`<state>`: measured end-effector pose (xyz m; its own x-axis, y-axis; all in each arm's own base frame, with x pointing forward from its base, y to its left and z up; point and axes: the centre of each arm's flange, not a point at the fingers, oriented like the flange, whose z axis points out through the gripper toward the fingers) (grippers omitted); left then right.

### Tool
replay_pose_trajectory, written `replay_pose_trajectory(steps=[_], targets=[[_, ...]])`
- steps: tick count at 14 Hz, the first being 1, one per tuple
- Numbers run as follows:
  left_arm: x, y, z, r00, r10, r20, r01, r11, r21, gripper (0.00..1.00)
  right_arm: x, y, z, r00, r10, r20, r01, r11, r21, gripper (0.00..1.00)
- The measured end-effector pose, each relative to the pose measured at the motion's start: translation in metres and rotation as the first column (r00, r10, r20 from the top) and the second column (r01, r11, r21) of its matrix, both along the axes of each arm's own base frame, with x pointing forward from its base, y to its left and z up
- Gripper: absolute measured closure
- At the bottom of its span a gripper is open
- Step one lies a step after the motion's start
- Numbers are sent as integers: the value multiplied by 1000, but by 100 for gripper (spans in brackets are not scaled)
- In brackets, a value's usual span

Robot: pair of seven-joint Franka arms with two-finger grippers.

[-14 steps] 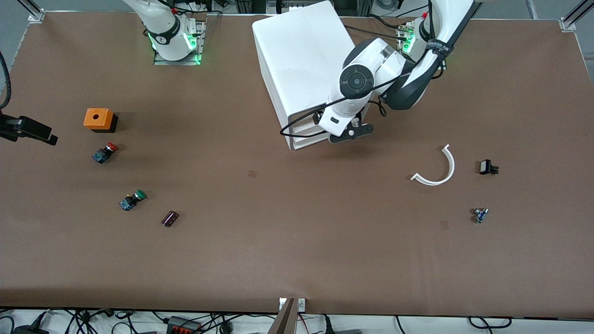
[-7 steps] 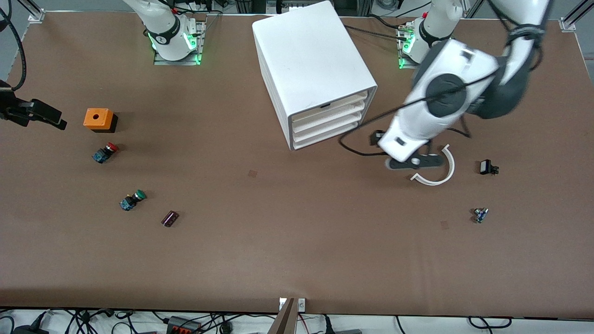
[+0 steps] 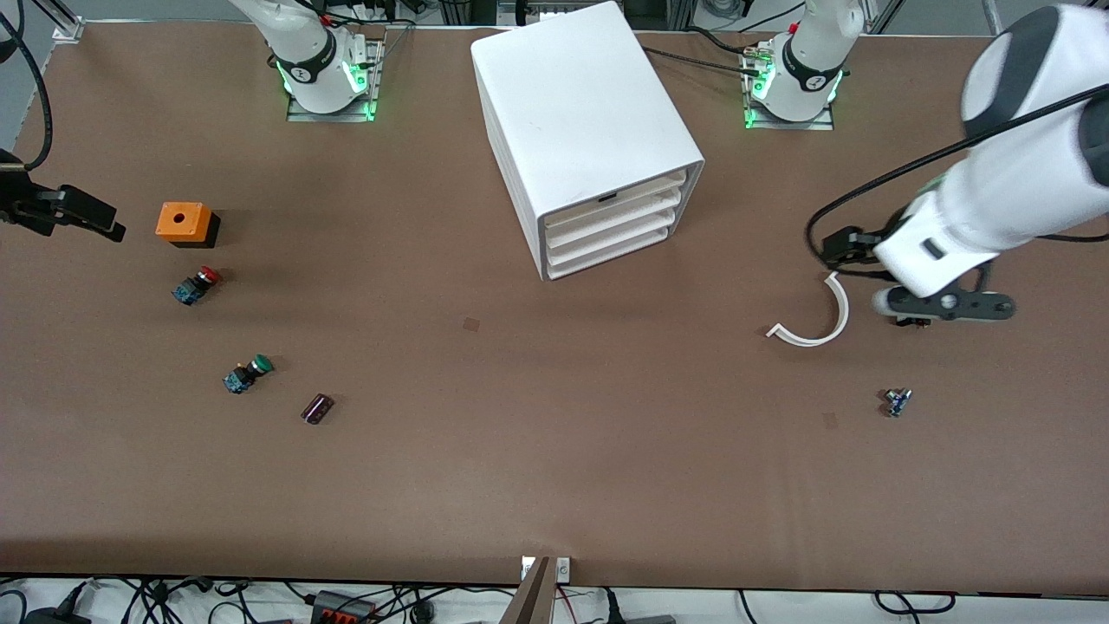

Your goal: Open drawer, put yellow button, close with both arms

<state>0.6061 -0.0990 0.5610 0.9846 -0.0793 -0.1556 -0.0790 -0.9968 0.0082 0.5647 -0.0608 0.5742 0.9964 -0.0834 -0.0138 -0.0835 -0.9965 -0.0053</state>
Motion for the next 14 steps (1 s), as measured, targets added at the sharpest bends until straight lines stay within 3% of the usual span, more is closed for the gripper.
replay_pose_trajectory(steps=[1, 5, 8, 14], targets=[[-5, 18, 8, 1000, 8, 4, -8, 1000, -18, 0, 0, 0, 0, 1000, 0, -2, 0, 1000, 0, 0], [-38, 72, 43, 983, 79, 167, -74, 997, -35, 0, -1, 0, -1, 1000, 1, -12, -1, 1000, 0, 0], [-55, 69, 41, 981, 73, 180, -68, 997, -35, 0, -1, 0, -1, 1000, 4, -11, -4, 1000, 0, 0], [-51, 66, 26, 983, 68, 168, -63, 997, -34, 0, -1, 2, 0, 1000, 12, -9, -12, 1000, 0, 0]])
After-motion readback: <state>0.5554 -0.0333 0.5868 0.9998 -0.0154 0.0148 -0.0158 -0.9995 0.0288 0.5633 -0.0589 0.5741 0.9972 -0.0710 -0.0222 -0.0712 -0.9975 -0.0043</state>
